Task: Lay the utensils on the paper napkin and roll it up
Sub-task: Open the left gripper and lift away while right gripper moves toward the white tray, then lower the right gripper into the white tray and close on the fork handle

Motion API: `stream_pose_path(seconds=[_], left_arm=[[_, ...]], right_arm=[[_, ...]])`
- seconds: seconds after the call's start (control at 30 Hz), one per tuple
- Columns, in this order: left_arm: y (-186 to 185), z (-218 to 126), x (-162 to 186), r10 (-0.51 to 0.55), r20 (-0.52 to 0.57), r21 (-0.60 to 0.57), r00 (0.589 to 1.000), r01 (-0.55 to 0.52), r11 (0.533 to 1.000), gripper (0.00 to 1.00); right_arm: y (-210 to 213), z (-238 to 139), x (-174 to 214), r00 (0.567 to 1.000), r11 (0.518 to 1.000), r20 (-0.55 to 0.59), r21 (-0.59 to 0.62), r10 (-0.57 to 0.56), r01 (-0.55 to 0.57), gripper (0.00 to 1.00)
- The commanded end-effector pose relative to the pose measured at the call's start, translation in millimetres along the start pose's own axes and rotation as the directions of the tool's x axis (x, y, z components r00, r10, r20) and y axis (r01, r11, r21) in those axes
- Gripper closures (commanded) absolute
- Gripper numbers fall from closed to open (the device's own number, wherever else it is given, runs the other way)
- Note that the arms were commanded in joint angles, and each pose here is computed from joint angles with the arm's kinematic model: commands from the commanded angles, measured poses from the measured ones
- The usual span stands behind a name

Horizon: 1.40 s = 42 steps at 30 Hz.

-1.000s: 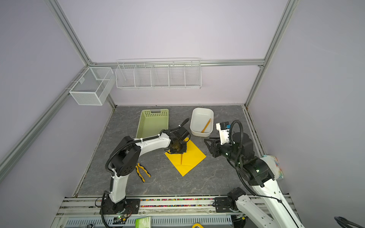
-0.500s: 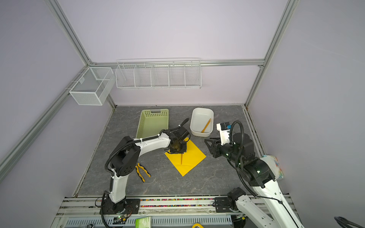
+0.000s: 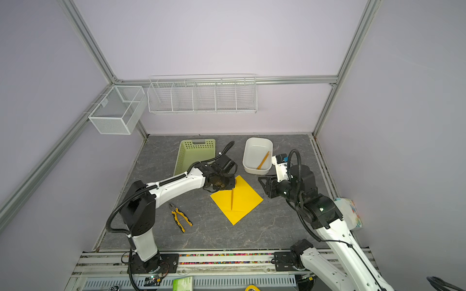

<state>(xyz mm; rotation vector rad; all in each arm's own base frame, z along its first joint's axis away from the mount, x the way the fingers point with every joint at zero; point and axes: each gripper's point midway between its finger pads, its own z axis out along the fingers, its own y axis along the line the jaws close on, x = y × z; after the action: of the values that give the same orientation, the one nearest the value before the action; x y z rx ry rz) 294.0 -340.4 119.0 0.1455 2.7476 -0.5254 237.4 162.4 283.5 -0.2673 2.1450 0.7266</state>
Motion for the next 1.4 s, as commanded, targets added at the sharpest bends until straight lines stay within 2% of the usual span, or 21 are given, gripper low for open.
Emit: stream_pose_path(seconds=[0.0,0.3,0.43,0.57,0.63,0.77,0.97,1.17,1.37], left_arm=[[16,-24,-10,0.004,0.05,-0.012,0.999,-0.004,1.0,0.8],[57,-84,-28,-0.02,0.179,-0.007,0.984,0.022,1.0,0.82],[76,-102,-37,0.004,0.227,-0.024,0.974,0.001,1.0,0.82],[91,-112,-50,-0.07,0.209,0.078,0.975,0.054,0.995,0.83],[99,-117,-57,-0.078,0.215,0.091,0.974,0.059,0.994,0.83],[116,-120,-68,-0.056,0.236,0.059,0.97,0.044,0.997,0.83],[133,-121,-81,-0.061,0.218,0.067,0.974,0.047,0.997,0.84],[141,-116,-94,0.021,0.219,0.046,0.975,-0.032,0.998,0.84],[143,-104,-100,0.056,0.216,0.079,0.975,-0.074,0.994,0.86]], right_arm=[[-6,10,-11,1.0,0.999,0.004,0.039,0.029,-0.029,0.61],[-44,52,-13,0.983,0.96,-0.097,0.249,0.159,-0.13,0.55],[-52,80,-9,0.964,0.952,-0.185,0.276,0.191,-0.135,0.55],[-66,105,-10,0.945,0.931,-0.235,0.338,0.228,-0.14,0.63],[-74,117,-10,0.934,0.919,-0.256,0.368,0.247,-0.142,0.66],[-93,139,-16,0.927,0.896,-0.272,0.427,0.26,-0.126,0.68],[-129,161,-23,0.924,0.831,-0.24,0.541,0.299,-0.129,0.7],[-170,185,-21,0.889,0.752,-0.22,0.633,0.402,-0.183,0.72],[-204,215,-14,0.85,0.706,-0.221,0.672,0.477,-0.222,0.73]])
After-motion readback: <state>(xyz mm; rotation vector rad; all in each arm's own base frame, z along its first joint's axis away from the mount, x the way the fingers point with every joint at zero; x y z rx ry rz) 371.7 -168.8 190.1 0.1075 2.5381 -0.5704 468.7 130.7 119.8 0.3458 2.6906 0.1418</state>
